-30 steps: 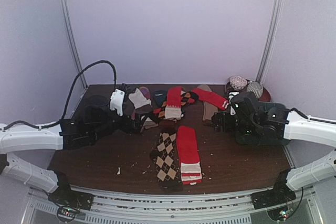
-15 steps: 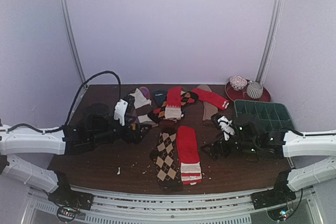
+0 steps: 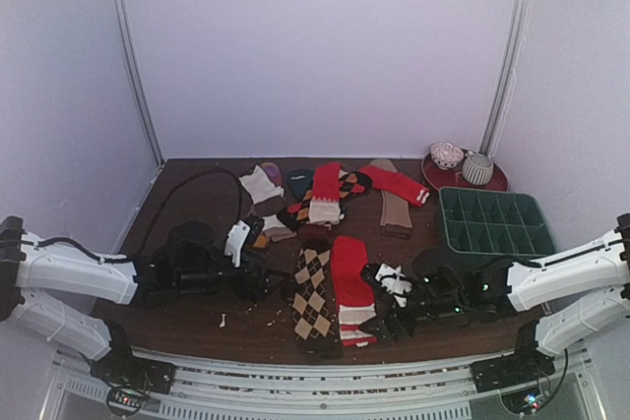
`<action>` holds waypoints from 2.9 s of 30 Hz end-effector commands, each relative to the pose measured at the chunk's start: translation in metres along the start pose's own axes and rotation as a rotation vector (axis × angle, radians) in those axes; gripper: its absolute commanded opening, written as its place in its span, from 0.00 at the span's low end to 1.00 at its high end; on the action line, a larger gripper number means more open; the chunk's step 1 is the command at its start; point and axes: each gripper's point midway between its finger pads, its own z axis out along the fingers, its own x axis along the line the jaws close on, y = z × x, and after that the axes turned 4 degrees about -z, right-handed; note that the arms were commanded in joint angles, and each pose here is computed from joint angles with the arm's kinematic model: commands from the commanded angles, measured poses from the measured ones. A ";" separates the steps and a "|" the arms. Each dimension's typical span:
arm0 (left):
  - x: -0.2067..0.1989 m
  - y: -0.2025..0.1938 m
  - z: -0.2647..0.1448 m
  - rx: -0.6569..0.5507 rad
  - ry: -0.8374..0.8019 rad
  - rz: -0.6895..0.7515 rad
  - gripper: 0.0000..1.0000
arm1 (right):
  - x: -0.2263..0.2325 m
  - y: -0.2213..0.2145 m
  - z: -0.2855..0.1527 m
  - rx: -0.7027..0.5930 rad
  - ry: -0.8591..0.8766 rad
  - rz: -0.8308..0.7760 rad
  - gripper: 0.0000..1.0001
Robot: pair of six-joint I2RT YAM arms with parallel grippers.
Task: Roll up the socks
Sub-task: Roll a pair of socks at the center of the board.
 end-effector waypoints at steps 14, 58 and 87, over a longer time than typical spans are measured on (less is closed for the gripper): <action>-0.042 -0.023 0.079 0.127 -0.148 0.021 0.37 | -0.021 0.003 -0.005 -0.014 -0.156 -0.009 0.83; 0.058 -0.098 0.035 0.413 0.332 0.118 0.40 | 0.007 -0.002 -0.004 -0.088 -0.067 -0.164 0.85; -0.057 -0.050 0.073 0.240 -0.112 0.148 0.39 | -0.029 0.023 -0.014 -0.136 -0.310 -0.020 0.87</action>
